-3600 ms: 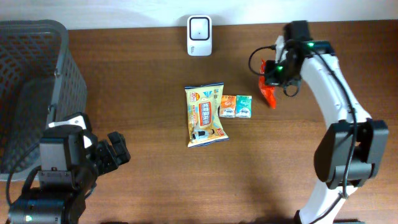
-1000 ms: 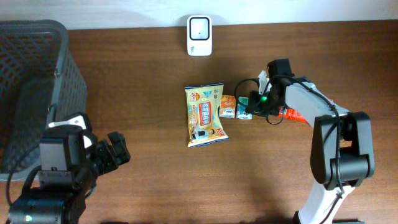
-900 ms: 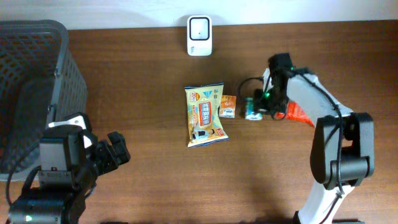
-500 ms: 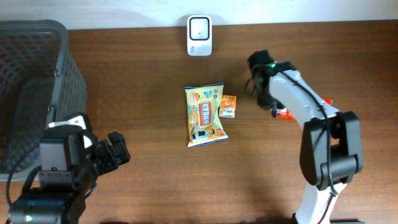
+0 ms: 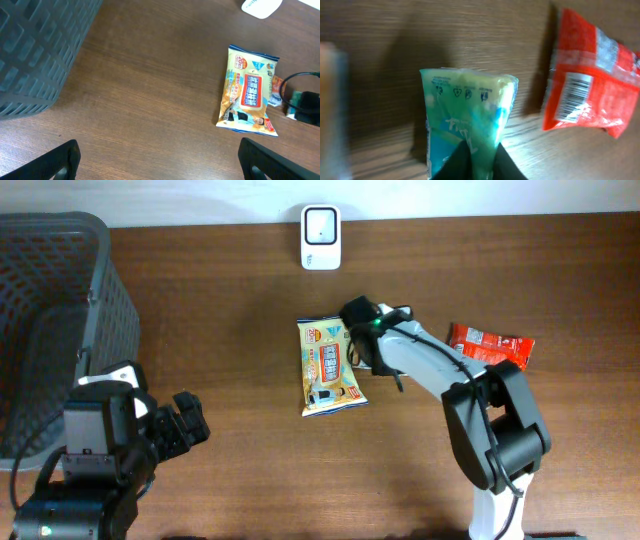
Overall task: Scan the item barcode
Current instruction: 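Lift the green tissue pack and place it beside the red bag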
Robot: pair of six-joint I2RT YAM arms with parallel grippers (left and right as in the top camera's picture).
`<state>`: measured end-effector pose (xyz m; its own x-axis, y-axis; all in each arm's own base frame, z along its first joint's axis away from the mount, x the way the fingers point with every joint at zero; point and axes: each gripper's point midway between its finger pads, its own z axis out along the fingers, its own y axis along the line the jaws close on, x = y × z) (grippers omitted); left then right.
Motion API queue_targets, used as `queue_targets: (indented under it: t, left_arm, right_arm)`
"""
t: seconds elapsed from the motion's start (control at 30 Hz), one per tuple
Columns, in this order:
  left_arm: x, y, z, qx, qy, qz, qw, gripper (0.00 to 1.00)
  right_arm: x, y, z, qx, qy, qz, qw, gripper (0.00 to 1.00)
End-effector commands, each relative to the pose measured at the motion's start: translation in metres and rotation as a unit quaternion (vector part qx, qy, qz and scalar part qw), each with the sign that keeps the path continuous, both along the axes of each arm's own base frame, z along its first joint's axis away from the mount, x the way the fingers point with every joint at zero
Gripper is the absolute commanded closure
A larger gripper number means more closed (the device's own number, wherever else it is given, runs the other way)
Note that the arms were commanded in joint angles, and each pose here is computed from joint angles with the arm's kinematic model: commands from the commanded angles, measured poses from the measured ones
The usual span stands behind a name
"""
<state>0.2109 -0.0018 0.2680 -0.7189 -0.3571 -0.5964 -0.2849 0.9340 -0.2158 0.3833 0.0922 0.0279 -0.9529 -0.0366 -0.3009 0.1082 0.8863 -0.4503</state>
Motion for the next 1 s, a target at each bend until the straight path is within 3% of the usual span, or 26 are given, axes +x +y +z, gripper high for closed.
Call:
queue_targets:
  t: [0.0, 0.07, 0.33, 0.4, 0.5, 0.57, 0.7, 0.77, 0.8, 0.97]
  left_arm:
    - [0.000, 0.002, 0.002, -0.001, -0.003, 0.008, 1.000, 0.01]
    - [0.000, 0.002, 0.002, -0.001, -0.003, 0.008, 1.000, 0.01]
    - [0.000, 0.002, 0.002, -0.001, -0.003, 0.008, 1.000, 0.01]
    - [0.000, 0.002, 0.002, -0.001, -0.003, 0.008, 1.000, 0.01]
    - [0.000, 0.002, 0.002, -0.001, -0.003, 0.008, 1.000, 0.01]
    - [0.000, 0.002, 0.002, -0.001, -0.003, 0.008, 1.000, 0.01]
    - [0.000, 0.002, 0.002, -0.001, -0.003, 0.008, 1.000, 0.01]
    - [0.000, 0.002, 0.002, -0.001, -0.003, 0.008, 1.000, 0.01]
    - [0.000, 0.002, 0.002, -0.001, -0.003, 0.008, 1.000, 0.01]
    - [0.000, 0.002, 0.002, -0.001, -0.003, 0.008, 1.000, 0.01]
  right_arm:
    - [-0.011, 0.031, -0.011, 0.019, 0.012, 0.029, 0.999, 0.69]
    - [-0.014, 0.039, -0.011, 0.019, 0.012, 0.041, 0.999, 0.50]
    - [0.009, 0.003, 0.045, 0.043, 0.034, -0.026, 0.998, 0.49]
    - [0.008, 0.037, 0.044, 0.172, 0.118, 0.090, 0.974, 0.49]
    - [-0.003, 0.066, 0.041, 0.267, 0.170, 0.203, 0.927, 0.49]
    - [-0.007, 0.069, 0.036, 0.253, 0.178, 0.229, 0.923, 0.49]
    - [-0.006, 0.033, 0.012, 0.156, 0.165, 0.172, 0.959, 0.49]
    - [-0.013, 0.029, 0.001, 0.154, 0.176, 0.169, 0.957, 0.50]
    - [-0.019, 0.028, -0.005, 0.154, 0.184, 0.171, 0.956, 0.55]
    - [-0.016, 0.031, -0.028, 0.158, 0.160, 0.180, 0.958, 0.56]
